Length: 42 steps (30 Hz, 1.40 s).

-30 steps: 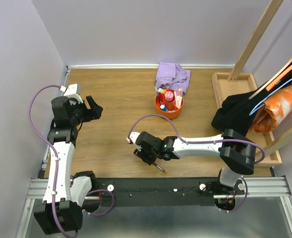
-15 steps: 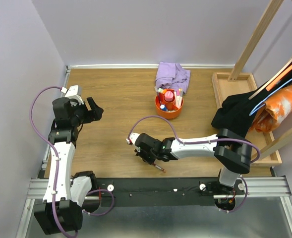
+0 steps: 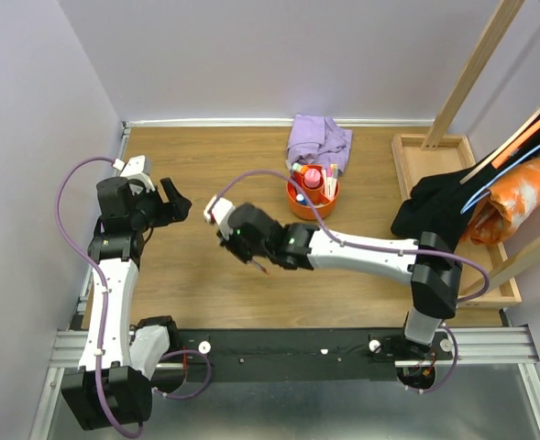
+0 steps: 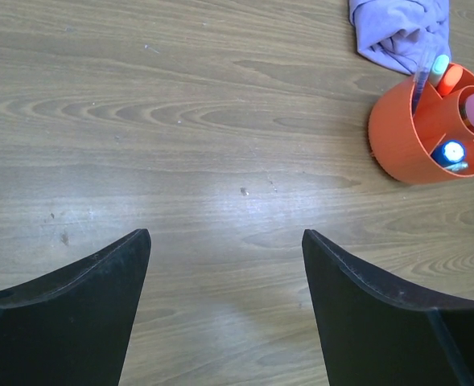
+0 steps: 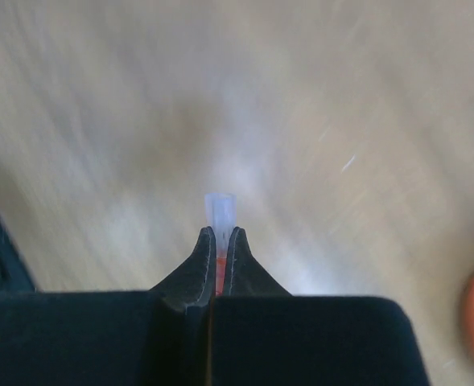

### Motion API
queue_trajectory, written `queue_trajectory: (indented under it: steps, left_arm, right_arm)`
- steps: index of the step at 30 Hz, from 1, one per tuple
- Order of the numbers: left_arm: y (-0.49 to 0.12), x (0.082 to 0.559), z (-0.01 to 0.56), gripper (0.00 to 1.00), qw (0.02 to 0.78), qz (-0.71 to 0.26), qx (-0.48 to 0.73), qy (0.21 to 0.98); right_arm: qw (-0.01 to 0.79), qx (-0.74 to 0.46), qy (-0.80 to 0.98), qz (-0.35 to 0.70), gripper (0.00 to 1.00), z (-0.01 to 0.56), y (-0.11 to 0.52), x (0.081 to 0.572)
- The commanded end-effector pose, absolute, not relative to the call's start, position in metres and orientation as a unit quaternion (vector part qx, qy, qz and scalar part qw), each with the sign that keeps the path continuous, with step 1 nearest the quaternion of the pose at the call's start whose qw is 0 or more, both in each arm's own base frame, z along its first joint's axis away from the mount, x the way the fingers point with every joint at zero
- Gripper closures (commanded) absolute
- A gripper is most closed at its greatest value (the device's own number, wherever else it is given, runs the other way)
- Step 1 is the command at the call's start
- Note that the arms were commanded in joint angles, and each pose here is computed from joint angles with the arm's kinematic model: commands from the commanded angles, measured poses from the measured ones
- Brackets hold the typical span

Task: Sort the stationery into containers
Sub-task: Pick up the pen from the corner of the board, then place the pen in the storage box.

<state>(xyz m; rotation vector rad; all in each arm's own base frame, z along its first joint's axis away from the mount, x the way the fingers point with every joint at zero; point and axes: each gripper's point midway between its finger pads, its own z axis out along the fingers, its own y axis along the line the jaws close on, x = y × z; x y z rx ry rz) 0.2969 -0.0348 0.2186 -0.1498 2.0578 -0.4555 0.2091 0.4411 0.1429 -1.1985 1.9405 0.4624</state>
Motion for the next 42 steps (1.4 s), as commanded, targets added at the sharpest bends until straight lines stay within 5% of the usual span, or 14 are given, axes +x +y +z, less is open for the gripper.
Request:
queue_trajectory:
  steps: [1,5,13,29,42]
  left_arm:
    - [-0.041,0.301,0.236,0.16,0.496,-0.202,-0.046,0.843]
    - [-0.042,0.307,0.234,0.16,0.494,-0.207,-0.041,0.844]
    - [-0.047,0.329,0.226,0.16,0.473,-0.209,-0.01,0.856]
    - [-0.035,0.374,0.216,0.17,0.442,-0.181,0.004,0.879]
    - [-0.034,0.384,0.209,0.17,0.429,-0.181,0.007,0.885]
  right_arm:
    - [0.516,-0.418,0.726,0.176,0.99,0.223,0.446,0.285]
    - [0.602,-0.361,0.688,0.185,0.99,0.264,0.419,0.347]
    - [0.708,-0.352,0.589,0.167,0.99,0.305,0.395,0.392]
    - [0.706,-0.321,0.621,0.112,1.0,0.236,0.338,0.459]
    - [0.675,-0.326,0.653,0.107,0.99,0.188,0.337,0.465]
